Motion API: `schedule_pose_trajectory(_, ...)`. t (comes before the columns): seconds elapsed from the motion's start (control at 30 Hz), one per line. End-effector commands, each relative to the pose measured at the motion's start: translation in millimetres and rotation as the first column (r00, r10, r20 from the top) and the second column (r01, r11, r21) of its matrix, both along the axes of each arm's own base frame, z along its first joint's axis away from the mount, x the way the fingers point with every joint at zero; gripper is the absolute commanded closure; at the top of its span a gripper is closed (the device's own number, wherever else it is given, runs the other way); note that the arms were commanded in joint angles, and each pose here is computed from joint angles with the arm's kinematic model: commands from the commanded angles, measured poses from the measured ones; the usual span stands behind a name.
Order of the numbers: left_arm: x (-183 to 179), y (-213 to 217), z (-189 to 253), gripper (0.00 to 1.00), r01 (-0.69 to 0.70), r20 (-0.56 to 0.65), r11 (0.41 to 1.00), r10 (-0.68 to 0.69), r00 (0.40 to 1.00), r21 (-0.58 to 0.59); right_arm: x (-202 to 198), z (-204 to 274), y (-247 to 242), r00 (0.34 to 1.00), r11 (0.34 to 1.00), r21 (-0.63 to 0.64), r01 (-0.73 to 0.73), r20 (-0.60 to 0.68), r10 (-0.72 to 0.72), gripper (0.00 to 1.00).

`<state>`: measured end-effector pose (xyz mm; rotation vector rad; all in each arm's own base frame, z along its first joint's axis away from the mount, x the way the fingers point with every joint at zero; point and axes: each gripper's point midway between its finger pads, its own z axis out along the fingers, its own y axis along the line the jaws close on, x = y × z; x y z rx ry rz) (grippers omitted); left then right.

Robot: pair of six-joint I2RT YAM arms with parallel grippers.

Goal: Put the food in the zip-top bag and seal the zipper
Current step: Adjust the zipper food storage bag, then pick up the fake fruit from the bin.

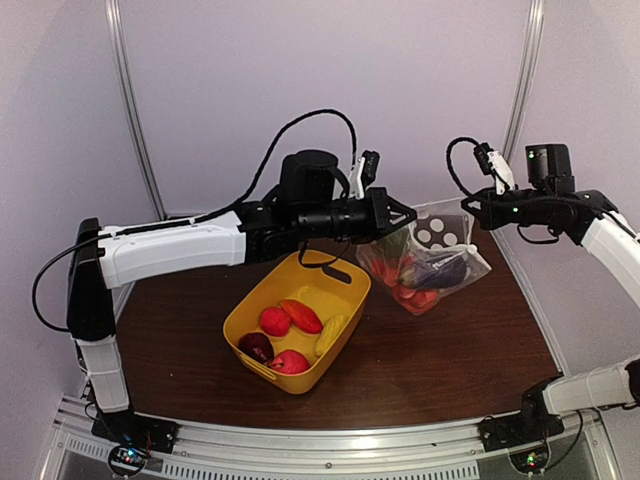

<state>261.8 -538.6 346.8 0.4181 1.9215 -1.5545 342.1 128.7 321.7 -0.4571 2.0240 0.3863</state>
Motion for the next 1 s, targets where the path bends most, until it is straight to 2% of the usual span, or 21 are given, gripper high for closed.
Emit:
schedule_pose_trajectory(0.0,28.2,7.6,5.4,1.0,-0.069,0.041,0.996,0.066,0.997,0.056,12.0,20.9,-29.9,0.989,0.988,-0.063,0.138,0.063,-0.134,1.0)
schedule_pose_trajectory(0.03,34.0,8.3,5.1,1.0,-0.048,-0.009,0.997,0.048,0.999,0.053,11.0,23.5,-28.3,0.991,0.99,-0.065,0.127,0.053,-0.124,1.0)
schedule_pose_trajectory(0.07,27.7,2.7,25.8,1.0,0.022,0.006,0.999,-0.022,1.0,-0.037,10.0,34.2,-24.8,0.993,0.993,-0.057,0.107,0.054,-0.104,1.0)
schedule_pose_trajectory(0.1,22.0,-1.2,36.7,1.0,0.033,0.073,0.999,-0.03,0.997,-0.041,4.9,39.5,-22.5,0.995,0.995,-0.057,0.085,0.057,-0.081,1.0)
schedule_pose_trajectory(0.17,43.4,2.8,17.3,1.0,-0.104,0.108,0.989,0.093,0.99,0.105,2.8,51.3,-23.8,0.99,0.995,-0.041,0.094,0.11,-0.089,1.0)
schedule_pose_trajectory(0.23,51.4,-3.0,1.4,1.0,-0.005,0.02,0.999,0.004,1.0,0.051,4.5,53.2,-25.8,0.988,0.993,-0.055,0.102,0.123,-0.095,1.0)
schedule_pose_trajectory(0.3,56.5,-9.3,-14.4,1.0,0.017,-0.004,0.998,-0.016,1.0,0.062,5.7,52.3,-29.0,0.985,0.991,-0.066,0.119,0.132,-0.109,1.0)
schedule_pose_trajectory(0.37,64.3,-12.3,-45.0,0.89,0.021,-0.048,0.996,-0.017,0.999,0.091,9.6,40.9,-29.8,0.985,0.989,-0.07,0.128,0.123,-0.119,1.0)
schedule_pose_trajectory(0.4,65.5,-14.4,-52.9,0.83,0.043,-0.064,0.997,-0.039,0.997,0.069,13.3,30.7,-30.5,0.987,0.988,-0.081,0.134,0.104,-0.125,1.0)
schedule_pose_trajectory(0.47,69.3,-15.9,-69.3,0.65,0.072,-0.097,0.996,-0.067,0.993,0.056,19.9,9.6,-30.9,0.989,0.985,-0.102,0.138,0.066,-0.132,1.0)
schedule_pose_trajectory(0.53,67.9,-13.2,-76.6,0.51,0.122,-0.115,0.991,-0.116,0.987,0.054,23.7,-3.1,-28.0,0.991,0.987,-0.098,0.128,0.056,-0.123,1.0)
schedule_pose_trajectory(0.6,61.4,-3.6,-71.7,0.42,0.18,-0.077,0.982,-0.176,0.981,0.058,22.4,-9.8,-21.5,0.995,0.992,-0.074,0.1,0.036,-0.097,1.0)
schedule_pose_trajectory(0.67,57.5,17.6,-70.1,0.36,0.154,-0.038,0.98,-0.151,0.988,0.123,20.8,-11.5,-17.2,0.996,0.995,-0.055,0.082,0.023,-0.081,1.0)
schedule_pose_trajectory(0.73,56.9,43.4,-74.4,0.31,0.077,0.047,0.962,-0.092,0.995,0.261,19.5,-12.1,-14.1,0.998,0.997,-0.044,0.067,0.021,-0.066,1.0)
schedule_pose_trajectory(0.77,57.8,58.3,-81.6,0.3,0.033,0.07,0.937,-0.061,0.996,0.347,18.2,-13.0,-12.4,0.998,0.998,-0.035,0.059,0.017,-0.058,1.0)
schedule_pose_trajectory(0.8,57.4,77.9,-98.5,0.3,-0.005,0.065,0.887,-0.029,0.997,0.461,17.1,-14.6,-10.7,0.999,0.998,-0.029,0.05,0.011,-0.05,1.0)
schedule_pose_trajectory(0.87,57.7,111.2,-121.2,0.28,-0.064,0.088,0.783,0.012,0.996,0.619,14.4,-17.9,-6.6,1.0,0.999,-0.015,0.03,-0.003,-0.03,1.0)
schedule_pose_trajectory(0.97,50.3,151.2,-152.2,0.19,-0.092,0.09,0.636,0.036,0.995,0.766,11.5,-24.6,-3.7,1.0,1.0,-0.006,0.016,-0.018,-0.017,1.0)
